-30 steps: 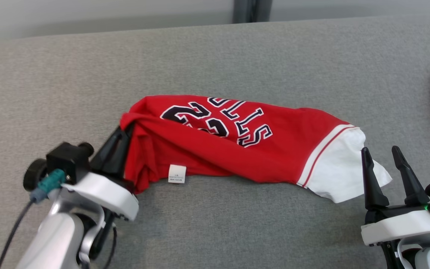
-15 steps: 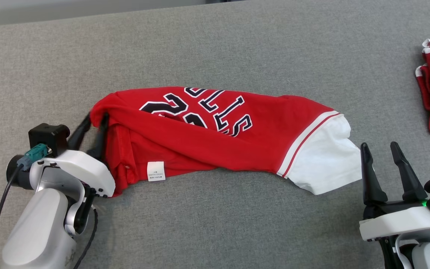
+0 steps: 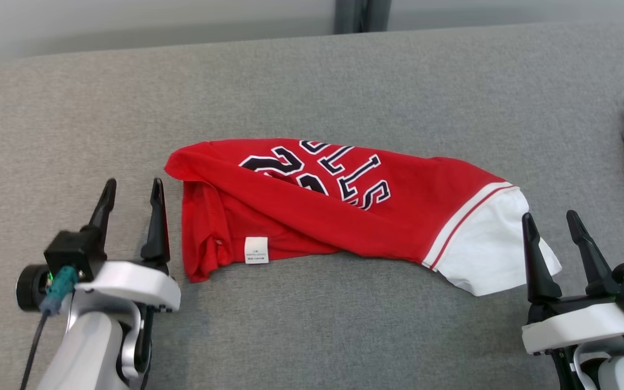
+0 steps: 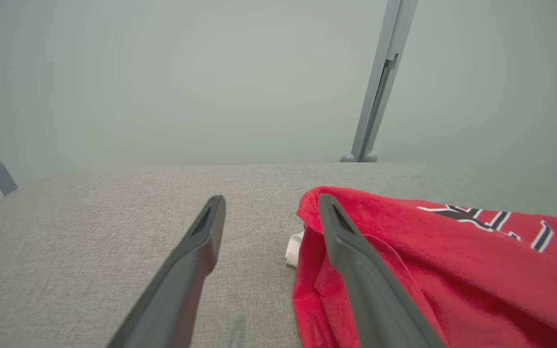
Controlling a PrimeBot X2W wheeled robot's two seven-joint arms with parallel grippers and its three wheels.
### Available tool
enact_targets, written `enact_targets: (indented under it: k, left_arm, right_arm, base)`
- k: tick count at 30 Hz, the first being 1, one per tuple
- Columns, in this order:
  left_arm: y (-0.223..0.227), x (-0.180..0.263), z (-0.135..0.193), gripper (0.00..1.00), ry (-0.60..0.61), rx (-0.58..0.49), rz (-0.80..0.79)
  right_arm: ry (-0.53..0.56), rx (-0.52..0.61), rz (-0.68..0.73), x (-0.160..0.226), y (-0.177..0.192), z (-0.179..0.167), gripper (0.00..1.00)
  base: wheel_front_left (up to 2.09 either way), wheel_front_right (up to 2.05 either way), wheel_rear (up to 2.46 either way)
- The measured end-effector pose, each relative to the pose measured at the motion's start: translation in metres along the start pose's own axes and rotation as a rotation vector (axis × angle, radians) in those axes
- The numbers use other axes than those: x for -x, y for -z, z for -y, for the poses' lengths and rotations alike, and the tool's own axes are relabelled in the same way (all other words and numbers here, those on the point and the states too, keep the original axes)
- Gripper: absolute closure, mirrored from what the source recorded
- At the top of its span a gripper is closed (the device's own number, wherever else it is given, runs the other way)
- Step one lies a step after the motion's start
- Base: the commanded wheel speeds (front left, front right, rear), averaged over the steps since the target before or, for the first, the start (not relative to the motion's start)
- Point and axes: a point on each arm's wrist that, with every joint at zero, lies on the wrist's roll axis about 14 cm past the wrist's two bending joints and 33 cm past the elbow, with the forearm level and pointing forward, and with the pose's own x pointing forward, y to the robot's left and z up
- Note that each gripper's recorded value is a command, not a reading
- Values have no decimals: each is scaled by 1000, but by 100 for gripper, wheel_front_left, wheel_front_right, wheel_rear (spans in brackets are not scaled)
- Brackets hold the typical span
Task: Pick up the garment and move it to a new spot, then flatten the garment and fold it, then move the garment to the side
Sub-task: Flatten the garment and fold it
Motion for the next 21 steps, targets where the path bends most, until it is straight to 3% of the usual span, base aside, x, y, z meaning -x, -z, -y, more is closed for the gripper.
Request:
enact_targets:
  k: [13, 21]
  left_arm:
    - [-21, 74, -13, 0, -59, -49, 69]
    - [-22, 98, -13, 0, -66, -60, 72]
  right_arm:
    - [-58, 33, 9, 18, -15, -20, 0]
    - [-63, 45, 18, 32, -22, -21, 0]
  base:
    - [0, 0, 0]
    - [0, 0, 0]
